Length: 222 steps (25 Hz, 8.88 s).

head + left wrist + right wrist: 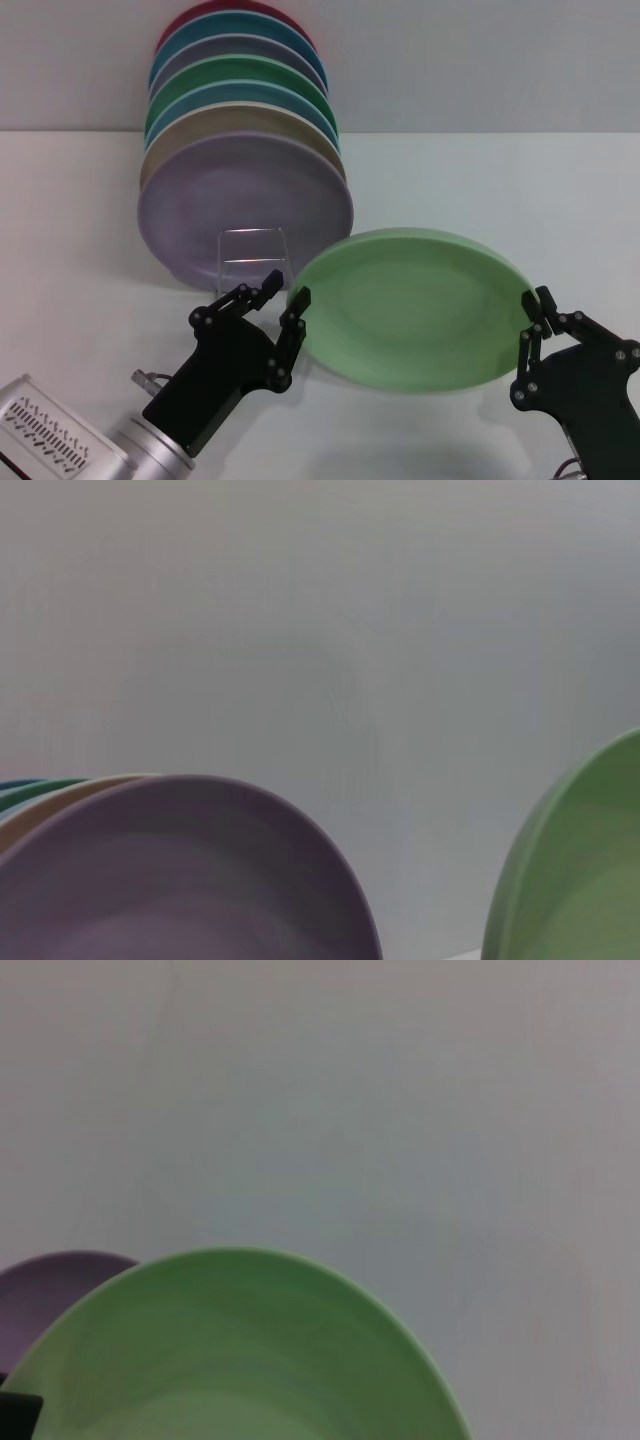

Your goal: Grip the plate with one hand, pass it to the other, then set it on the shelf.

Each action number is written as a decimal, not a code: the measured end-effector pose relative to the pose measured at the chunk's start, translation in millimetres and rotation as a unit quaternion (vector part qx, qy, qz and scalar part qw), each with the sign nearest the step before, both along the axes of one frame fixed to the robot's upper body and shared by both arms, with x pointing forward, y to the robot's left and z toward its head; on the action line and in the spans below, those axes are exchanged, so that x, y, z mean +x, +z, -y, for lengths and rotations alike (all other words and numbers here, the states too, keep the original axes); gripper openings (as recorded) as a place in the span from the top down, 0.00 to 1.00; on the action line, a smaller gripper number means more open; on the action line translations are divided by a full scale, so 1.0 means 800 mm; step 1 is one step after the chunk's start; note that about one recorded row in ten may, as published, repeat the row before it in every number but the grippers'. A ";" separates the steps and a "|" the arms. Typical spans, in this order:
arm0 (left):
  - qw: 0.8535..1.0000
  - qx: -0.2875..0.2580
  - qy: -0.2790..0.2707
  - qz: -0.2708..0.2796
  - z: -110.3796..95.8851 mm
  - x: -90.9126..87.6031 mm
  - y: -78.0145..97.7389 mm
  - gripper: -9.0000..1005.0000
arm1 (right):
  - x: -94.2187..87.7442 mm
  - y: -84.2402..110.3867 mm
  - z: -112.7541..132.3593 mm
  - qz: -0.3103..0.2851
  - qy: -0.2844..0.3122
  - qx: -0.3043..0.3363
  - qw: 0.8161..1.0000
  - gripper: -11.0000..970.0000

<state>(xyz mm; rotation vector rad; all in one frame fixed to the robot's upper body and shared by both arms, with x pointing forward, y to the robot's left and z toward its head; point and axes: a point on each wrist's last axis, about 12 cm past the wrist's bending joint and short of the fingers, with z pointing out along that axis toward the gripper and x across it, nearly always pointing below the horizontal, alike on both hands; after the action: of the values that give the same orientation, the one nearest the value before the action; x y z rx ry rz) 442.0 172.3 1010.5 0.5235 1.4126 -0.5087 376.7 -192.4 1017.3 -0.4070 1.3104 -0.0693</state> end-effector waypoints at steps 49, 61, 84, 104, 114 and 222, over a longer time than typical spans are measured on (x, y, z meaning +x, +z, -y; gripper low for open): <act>1.000 0.006 0.002 -0.002 0.002 0.005 0.000 0.95 | 0.005 0.000 -0.001 0.001 0.007 -0.004 1.000 0.97; 1.000 0.003 0.006 -0.003 0.002 0.004 0.000 0.96 | 0.006 0.000 0.000 0.001 0.004 -0.006 1.000 0.97; 0.998 -0.026 0.049 0.029 -0.018 -0.006 0.009 0.96 | -0.025 0.009 0.001 0.057 0.055 -0.009 0.997 0.64; 0.974 -0.058 0.170 0.140 -0.090 0.022 0.040 0.95 | 0.003 -0.006 0.016 0.024 0.036 -0.050 0.998 0.64; 0.977 -0.026 0.168 0.126 -0.094 0.036 0.034 0.94 | 0.005 -0.005 0.018 0.024 0.029 -0.048 0.998 0.64; 0.962 -0.128 0.239 0.025 -0.133 0.022 0.015 0.14 | 0.146 0.013 0.130 -0.020 -0.032 0.142 0.989 0.29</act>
<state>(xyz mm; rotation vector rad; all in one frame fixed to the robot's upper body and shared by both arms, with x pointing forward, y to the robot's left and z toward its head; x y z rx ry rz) 459.6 278.8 1022.2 -0.0209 1.3415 -0.2769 493.3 -296.5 1028.1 -0.1236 1.3505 0.0725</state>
